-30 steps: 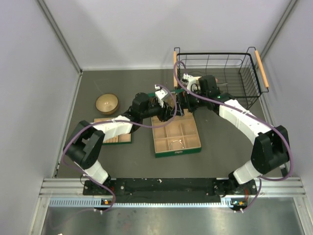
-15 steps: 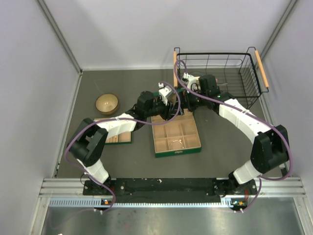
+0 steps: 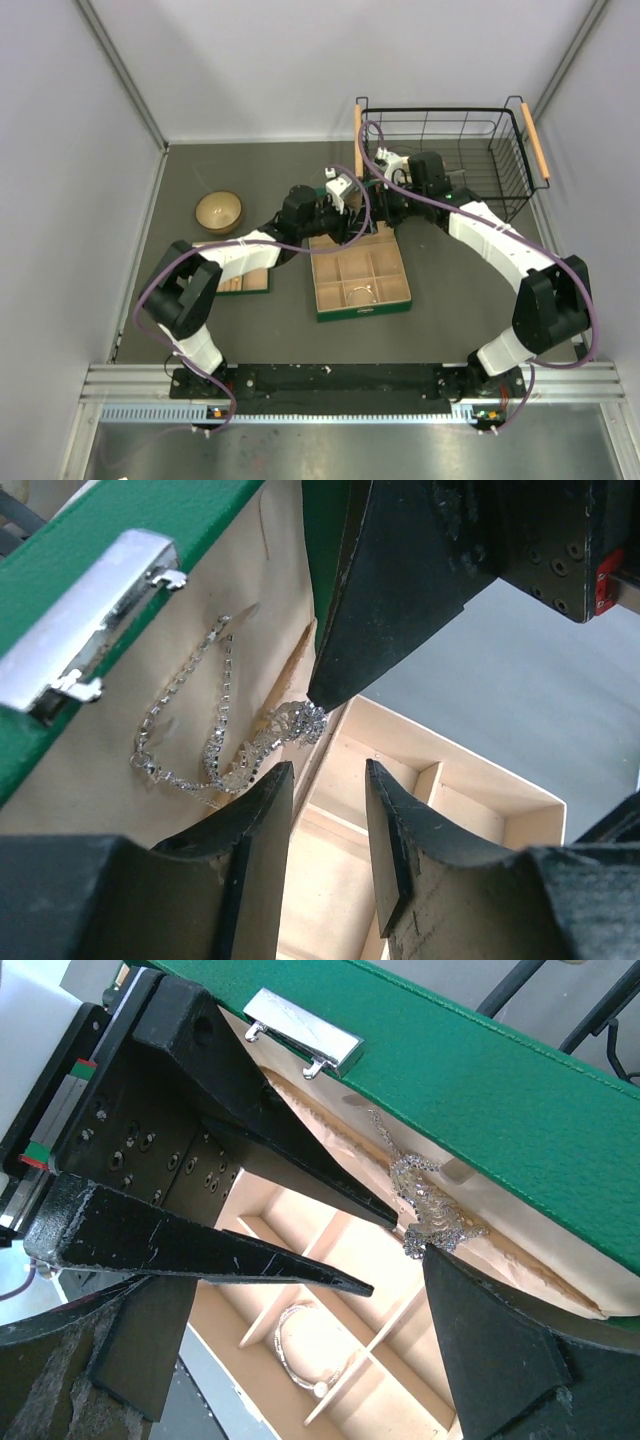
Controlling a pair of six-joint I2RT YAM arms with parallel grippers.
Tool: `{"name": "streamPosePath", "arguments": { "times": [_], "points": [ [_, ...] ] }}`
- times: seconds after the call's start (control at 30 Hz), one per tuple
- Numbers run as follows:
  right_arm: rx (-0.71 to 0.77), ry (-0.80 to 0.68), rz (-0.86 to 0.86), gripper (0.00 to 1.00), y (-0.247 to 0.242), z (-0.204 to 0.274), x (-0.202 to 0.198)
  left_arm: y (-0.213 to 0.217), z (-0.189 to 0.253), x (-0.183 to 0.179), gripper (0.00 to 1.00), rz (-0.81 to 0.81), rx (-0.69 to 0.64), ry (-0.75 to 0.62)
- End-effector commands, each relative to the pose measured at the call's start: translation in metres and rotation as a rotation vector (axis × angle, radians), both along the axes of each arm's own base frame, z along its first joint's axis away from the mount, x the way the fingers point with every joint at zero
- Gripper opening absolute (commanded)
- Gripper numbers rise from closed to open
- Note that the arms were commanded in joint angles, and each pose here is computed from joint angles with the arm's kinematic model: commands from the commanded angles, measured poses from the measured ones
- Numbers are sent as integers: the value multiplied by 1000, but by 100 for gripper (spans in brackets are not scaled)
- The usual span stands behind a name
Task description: Organize the mixed jewelry
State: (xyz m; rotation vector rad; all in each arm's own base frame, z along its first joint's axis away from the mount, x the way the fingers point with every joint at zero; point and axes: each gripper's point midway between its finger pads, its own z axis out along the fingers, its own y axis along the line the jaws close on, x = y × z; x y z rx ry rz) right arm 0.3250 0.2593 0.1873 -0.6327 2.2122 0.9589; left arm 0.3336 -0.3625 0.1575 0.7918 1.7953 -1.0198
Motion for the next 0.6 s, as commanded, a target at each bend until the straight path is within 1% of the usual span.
{"name": "streamPosePath", "arguments": {
  "times": [0.0, 0.03, 0.13, 0.23, 0.43, 0.57],
  "points": [
    [75, -75, -61, 95, 3, 28, 32, -14, 32, -23, 41, -90, -71, -155],
    [84, -73, -66, 95, 3, 31, 32, -10, 24, -26, 41, -88, -59, -171],
    [96, -63, -71, 95, 1, 34, 33, -2, 28, -29, 42, -86, -75, -250],
    [105, -45, -69, 95, 0, 35, 33, -1, 28, -30, 45, -98, -72, -300],
    [100, -40, -74, 95, 0, 32, 35, -5, 25, -27, 46, -114, -74, -324],
    [100, -28, -75, 95, 2, 30, 38, -7, 21, -27, 47, -131, -61, -364]
  ]
}}
